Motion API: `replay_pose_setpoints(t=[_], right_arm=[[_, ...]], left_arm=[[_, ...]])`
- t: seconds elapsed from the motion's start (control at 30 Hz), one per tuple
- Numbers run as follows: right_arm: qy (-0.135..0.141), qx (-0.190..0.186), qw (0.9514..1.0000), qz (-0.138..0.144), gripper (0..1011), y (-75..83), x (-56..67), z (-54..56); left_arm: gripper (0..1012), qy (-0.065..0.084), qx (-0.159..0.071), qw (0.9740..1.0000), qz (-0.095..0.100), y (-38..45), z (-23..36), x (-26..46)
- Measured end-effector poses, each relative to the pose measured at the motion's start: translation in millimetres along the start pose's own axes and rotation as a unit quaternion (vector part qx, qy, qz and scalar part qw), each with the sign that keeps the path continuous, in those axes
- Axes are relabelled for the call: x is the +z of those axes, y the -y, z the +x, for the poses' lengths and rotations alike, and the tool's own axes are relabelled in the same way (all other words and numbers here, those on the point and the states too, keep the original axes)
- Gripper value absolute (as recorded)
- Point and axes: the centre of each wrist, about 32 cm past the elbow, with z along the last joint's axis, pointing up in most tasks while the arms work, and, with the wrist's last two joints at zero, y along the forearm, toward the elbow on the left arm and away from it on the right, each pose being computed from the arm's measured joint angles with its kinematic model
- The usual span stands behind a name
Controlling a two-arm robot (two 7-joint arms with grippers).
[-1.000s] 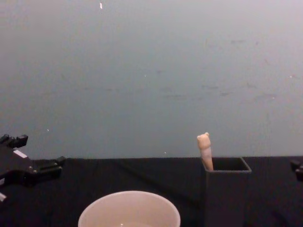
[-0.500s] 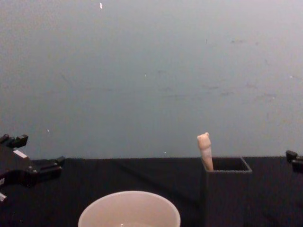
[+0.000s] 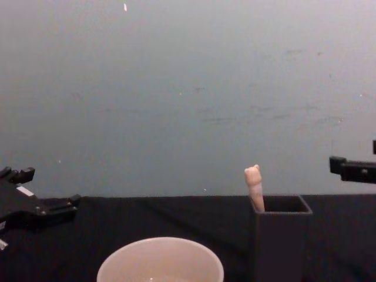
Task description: Pick up the stirring spoon with one hand, stir inside the cup, then place it back in its original position.
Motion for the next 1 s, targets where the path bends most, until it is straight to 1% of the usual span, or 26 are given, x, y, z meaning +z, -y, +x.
replay_pose_setpoints(t=[0.07, 0.17, 0.27, 0.33, 0.37, 0.57, 0.73, 1.0], right_arm=[[-0.011, 0.020, 0.9997, -0.008, 1000, 0.4, 8.3, -1.2], [-0.019, 0.042, 0.9988, -0.019, 1000, 0.0, 16.9, -2.0], [-0.027, 0.075, 0.9961, -0.039, 1000, -3.2, 26.6, -3.7], [-0.027, 0.086, 0.9948, -0.048, 1000, -5.7, 29.1, -4.9], [-0.026, 0.098, 0.9933, -0.056, 1000, -8.3, 31.4, -6.2], [-0.018, 0.128, 0.9887, -0.076, 1000, -21.9, 35.7, -11.9], [-0.019, 0.137, 0.9871, -0.082, 1000, -33.0, 37.4, -17.5], [-0.017, 0.142, 0.9863, -0.083, 1000, -52.1, 36.7, -26.5]], left_arm=[[1001, 0.000, 0.000, 1.0000, 0.000, 0.0, 0.0, 0.0], [1001, 0.000, 0.000, 1.0000, 0.000, 0.0, 0.0, 0.0], [1001, 0.000, 0.000, 1.0000, 0.000, 0.0, 0.0, 0.0], [1001, 0.000, 0.000, 1.0000, 0.000, 0.0, 0.0, 0.0], [1001, 0.000, 0.000, 1.0000, 0.000, 0.0, 0.0, 0.0], [1001, 0.000, 0.000, 1.0000, 0.000, 0.0, 0.0, 0.0], [1001, 0.000, 0.000, 1.0000, 0.000, 0.0, 0.0, 0.0], [1001, 0.000, 0.000, 1.0000, 0.000, 0.0, 0.0, 0.0]])
